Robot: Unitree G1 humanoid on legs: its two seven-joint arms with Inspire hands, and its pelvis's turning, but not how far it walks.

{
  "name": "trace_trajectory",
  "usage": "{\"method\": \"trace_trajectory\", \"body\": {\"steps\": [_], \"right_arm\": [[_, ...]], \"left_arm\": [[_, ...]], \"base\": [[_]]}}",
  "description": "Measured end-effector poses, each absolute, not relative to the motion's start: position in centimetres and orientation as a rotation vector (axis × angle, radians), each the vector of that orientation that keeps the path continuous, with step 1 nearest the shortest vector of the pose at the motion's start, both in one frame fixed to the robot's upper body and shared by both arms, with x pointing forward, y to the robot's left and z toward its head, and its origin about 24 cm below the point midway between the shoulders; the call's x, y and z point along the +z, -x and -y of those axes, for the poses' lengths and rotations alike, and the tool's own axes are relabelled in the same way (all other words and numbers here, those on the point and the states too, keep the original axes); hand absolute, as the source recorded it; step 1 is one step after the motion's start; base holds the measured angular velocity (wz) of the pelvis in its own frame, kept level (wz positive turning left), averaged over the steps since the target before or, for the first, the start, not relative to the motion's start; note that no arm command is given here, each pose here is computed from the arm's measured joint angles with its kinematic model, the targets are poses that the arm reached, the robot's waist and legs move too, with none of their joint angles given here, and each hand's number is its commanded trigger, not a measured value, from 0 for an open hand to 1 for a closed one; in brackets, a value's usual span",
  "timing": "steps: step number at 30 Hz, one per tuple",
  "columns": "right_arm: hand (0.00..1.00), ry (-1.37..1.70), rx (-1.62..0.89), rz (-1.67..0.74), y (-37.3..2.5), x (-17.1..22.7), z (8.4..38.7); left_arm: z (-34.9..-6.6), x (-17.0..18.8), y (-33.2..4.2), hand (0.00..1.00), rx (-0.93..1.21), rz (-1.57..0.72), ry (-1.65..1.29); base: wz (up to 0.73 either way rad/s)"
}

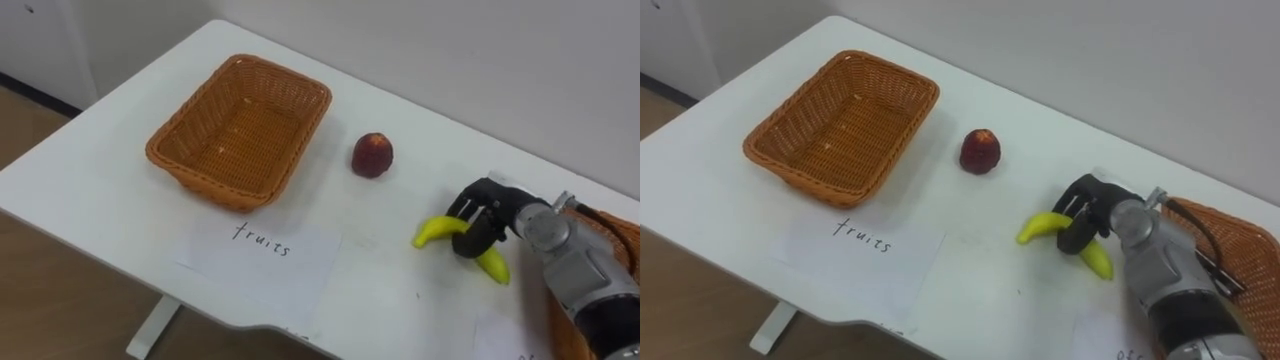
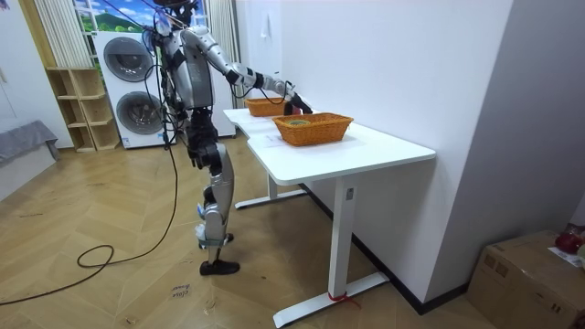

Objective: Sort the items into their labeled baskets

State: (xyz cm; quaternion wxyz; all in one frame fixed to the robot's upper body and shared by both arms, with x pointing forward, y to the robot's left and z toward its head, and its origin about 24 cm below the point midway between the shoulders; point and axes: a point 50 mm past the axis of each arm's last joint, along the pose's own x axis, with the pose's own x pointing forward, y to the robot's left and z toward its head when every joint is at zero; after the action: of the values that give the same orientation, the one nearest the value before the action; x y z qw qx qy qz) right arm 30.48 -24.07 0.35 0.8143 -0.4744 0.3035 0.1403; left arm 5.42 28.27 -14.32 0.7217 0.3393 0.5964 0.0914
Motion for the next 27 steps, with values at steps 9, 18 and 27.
{"method": "trace_trajectory", "body": {"steps": [9, 18, 27], "right_arm": [[1.0, 1.015, 0.319, -0.623, -30.7, 0.9, 23.6], [1.0, 1.016, 0.31, -0.608, -30.8, 1.0, 23.6], [1.0, 0.965, 0.328, -0.493, -31.3, 2.6, 22.2]], "left_arm": [[-28.3, -14.2, -5.4, 0.0, 0.208, -1.308, -0.766], [-28.3, -14.2, -5.2, 0.0, 0.223, -1.306, -0.768], [-28.2, -14.3, -5.1, 0.0, 0.237, -1.303, -0.772]], "base": [[0.0], [-0.01], [-0.03]]}}
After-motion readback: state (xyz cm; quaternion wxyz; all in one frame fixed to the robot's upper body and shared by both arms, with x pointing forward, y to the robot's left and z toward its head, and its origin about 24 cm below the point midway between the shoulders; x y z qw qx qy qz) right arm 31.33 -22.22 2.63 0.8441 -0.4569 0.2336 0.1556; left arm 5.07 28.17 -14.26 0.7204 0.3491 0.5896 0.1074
